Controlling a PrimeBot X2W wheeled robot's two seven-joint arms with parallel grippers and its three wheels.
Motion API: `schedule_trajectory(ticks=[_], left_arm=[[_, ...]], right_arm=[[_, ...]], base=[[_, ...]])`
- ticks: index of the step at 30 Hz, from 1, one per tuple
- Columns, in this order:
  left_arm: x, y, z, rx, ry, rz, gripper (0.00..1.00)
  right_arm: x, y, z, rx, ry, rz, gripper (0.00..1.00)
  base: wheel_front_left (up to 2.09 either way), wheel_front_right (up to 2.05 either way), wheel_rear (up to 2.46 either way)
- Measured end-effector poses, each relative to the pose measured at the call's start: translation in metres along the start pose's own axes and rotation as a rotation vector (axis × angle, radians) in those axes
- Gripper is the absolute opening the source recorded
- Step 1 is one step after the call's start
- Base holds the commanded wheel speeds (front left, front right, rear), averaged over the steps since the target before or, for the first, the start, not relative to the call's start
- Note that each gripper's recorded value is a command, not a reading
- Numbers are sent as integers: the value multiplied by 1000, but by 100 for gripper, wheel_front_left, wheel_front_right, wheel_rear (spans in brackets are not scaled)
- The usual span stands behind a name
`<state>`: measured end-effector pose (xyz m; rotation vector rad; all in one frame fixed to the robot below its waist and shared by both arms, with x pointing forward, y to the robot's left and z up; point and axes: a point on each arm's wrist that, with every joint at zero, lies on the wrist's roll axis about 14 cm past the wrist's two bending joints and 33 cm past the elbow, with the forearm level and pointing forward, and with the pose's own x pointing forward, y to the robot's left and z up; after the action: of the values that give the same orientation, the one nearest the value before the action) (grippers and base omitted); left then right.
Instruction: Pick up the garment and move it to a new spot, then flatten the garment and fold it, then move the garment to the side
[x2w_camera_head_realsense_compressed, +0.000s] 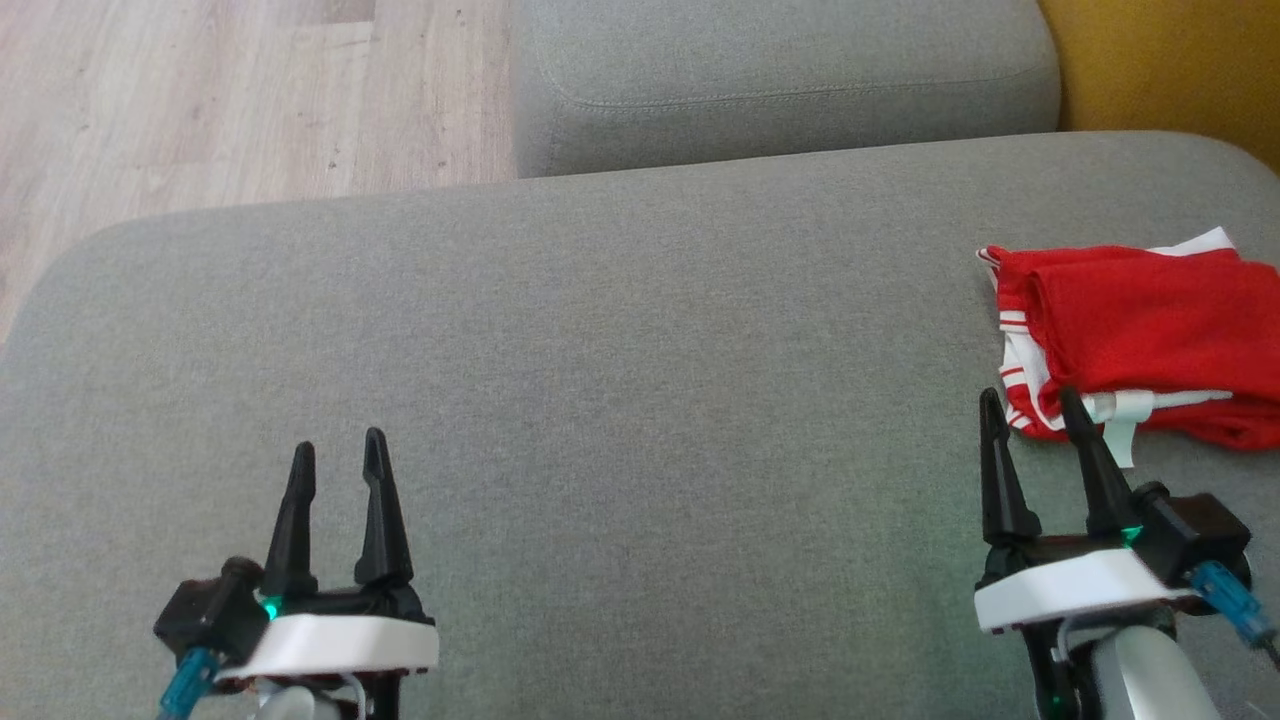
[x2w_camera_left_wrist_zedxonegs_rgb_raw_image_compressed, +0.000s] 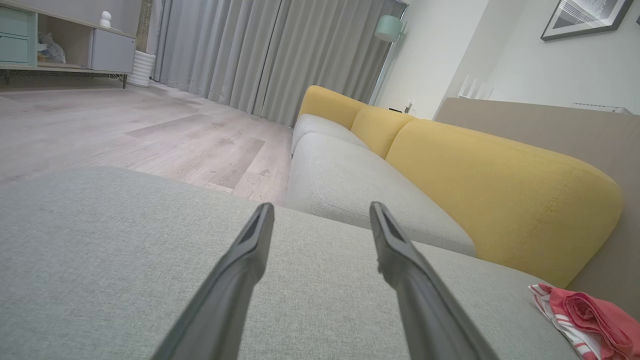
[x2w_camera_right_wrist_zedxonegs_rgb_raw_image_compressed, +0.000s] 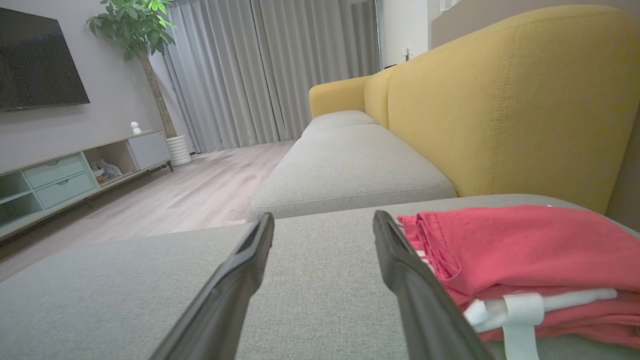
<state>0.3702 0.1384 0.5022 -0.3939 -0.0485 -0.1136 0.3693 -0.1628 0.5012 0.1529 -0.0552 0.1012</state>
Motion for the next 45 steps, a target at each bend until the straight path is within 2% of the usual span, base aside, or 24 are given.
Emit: schedule_trajectory(ticks=[11,12,18,45], left_arm=[[0,1,-2,-2,7,5,100],[0,2,-3,-6,10,7,0],[-18,15,-34,-31,110,58,0],[-17,30,-33,-276,129,139,0]], right_arm=[[0,0,-1,1,4,-1,100],[0,0,-2,2,8,-1,0],[-18,-6,-35,36,113,-31,0],[-17,-21,-36,339,118,-128,0]], base=[[0,0,0],[0,0,0],[0,0,0],[0,0,0]])
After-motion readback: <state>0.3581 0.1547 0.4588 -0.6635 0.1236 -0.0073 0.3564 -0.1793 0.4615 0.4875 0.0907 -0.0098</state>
